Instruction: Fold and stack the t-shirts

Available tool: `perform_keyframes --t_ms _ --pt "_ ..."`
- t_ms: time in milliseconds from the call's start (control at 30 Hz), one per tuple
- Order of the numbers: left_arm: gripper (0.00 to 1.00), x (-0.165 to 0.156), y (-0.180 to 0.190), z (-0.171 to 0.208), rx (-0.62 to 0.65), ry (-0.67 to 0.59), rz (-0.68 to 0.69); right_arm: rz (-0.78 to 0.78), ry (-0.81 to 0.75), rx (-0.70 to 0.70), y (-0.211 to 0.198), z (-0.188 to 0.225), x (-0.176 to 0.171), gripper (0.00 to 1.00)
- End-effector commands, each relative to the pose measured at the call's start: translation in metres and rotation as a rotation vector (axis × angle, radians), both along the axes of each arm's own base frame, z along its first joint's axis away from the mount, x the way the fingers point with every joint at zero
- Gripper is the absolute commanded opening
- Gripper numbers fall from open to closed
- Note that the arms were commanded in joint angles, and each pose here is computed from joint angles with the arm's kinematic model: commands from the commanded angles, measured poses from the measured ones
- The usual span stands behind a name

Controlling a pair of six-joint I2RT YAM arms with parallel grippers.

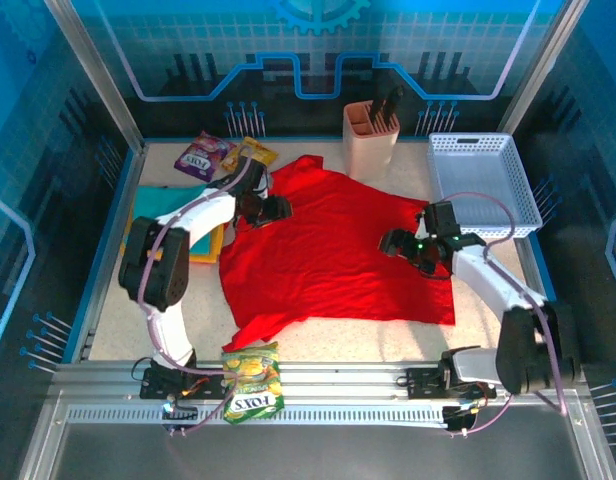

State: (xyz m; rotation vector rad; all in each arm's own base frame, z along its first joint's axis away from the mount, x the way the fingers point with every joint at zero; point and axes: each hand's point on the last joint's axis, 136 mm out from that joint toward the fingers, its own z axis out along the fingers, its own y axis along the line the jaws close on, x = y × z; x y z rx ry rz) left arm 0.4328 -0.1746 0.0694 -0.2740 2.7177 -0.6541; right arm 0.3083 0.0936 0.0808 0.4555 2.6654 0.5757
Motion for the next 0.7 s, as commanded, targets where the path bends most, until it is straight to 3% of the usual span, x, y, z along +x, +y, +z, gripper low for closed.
perform_keyframes --t_ms 0,233,467,667 --pt "0.54 -0.006 -0.005 -0.021 0.039 0.046 -0.041 0.021 0.003 -0.003 0.011 -0.01 0.02 0.87" --pt "0.51 -0.065 0.0 -0.067 0.178 0.192 -0.071 -0.024 0.199 -0.053 0.012 -0.066 0.008 0.84" --pt "0.48 -0.134 0.008 -0.084 0.221 0.307 -0.067 -0.103 0.286 -0.092 -0.004 -0.065 -0.03 0.82" --pt "0.47 -0.173 0.016 -0.074 0.229 0.354 -0.083 -0.109 0.304 -0.084 -0.01 -0.054 -0.065 0.82"
